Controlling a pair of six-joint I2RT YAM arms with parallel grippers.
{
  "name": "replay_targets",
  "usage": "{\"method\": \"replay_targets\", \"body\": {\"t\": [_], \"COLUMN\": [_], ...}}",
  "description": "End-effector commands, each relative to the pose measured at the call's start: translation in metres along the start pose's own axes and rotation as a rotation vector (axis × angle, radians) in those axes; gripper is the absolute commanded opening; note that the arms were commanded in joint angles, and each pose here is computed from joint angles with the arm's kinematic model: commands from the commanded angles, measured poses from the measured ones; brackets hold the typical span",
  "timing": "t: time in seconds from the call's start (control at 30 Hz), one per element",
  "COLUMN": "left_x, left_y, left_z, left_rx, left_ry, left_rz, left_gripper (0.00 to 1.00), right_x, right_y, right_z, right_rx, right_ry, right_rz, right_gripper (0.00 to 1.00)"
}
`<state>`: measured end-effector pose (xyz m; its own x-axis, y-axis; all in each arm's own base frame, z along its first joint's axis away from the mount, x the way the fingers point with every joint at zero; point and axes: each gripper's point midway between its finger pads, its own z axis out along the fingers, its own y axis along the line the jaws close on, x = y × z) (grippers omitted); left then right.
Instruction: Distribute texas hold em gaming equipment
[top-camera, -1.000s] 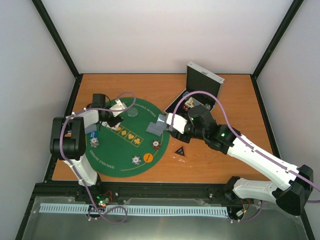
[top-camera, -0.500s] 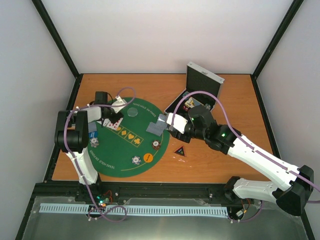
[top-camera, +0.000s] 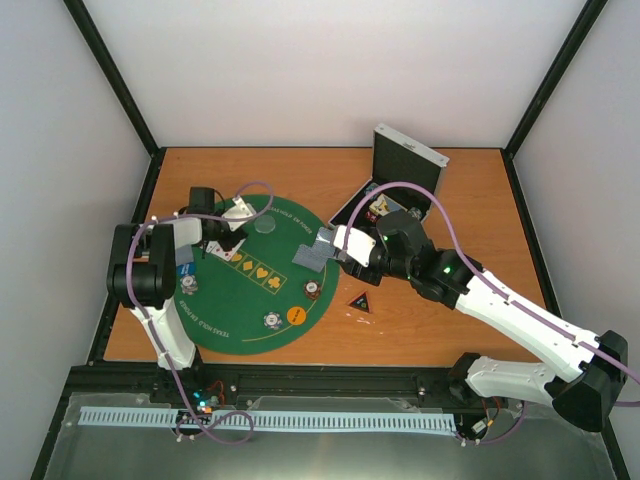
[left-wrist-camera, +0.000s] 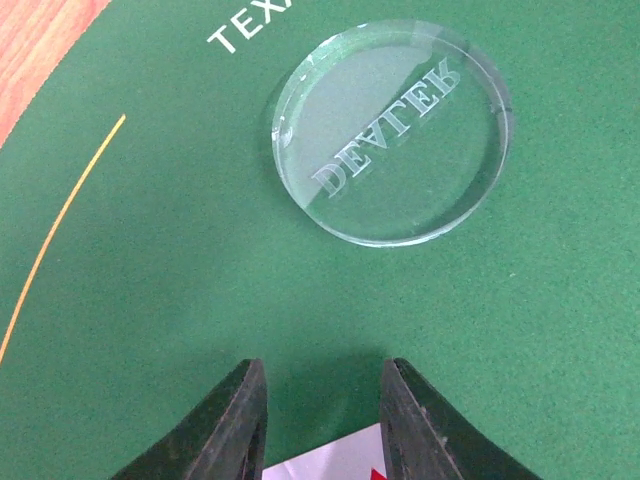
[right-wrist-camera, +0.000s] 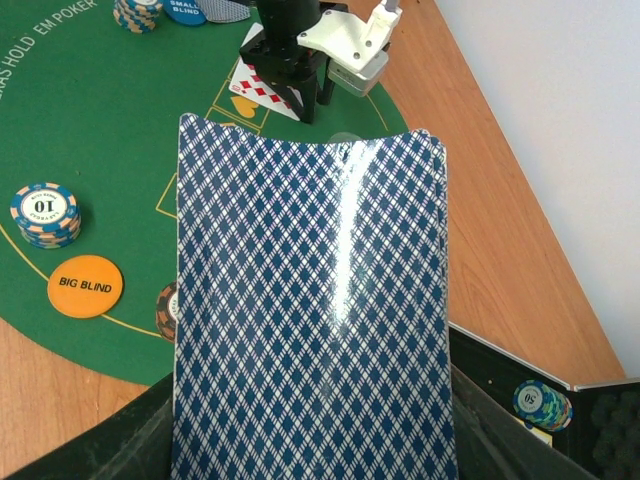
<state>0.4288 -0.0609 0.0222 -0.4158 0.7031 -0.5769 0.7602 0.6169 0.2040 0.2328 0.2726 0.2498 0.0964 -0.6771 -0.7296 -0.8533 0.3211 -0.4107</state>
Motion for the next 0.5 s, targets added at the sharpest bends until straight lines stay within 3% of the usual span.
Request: {"method": "replay_targets", "body": {"t": [0.0,0.23,0.47], "left_x": [0.017,-0.007,-0.094], "left_y": [-0.024,-0.016,0.0], "left_z": [-0.002,-0.015,-0.091], "left_rx": [0.081,0.08,0.086], "left_ry": [0.05,-0.01,-0.238], "left_rz": [-0.007,-0.051,-0.161], "left_gripper": [0.34,0.36,0.41], "right_x": [-0.01,-0.011,-0.01], "right_y": [-0.003,-0.004,-0.003], "right_z": [-0.008,-0.009,-0.007], "right_rx": [0.019,0.019,0.011], "right_ry": [-0.04,-0.04,-0.027], "right_rz": [-0.001,-0.006,-0.006], "right_gripper": [0.53,0.53,0.53]}}
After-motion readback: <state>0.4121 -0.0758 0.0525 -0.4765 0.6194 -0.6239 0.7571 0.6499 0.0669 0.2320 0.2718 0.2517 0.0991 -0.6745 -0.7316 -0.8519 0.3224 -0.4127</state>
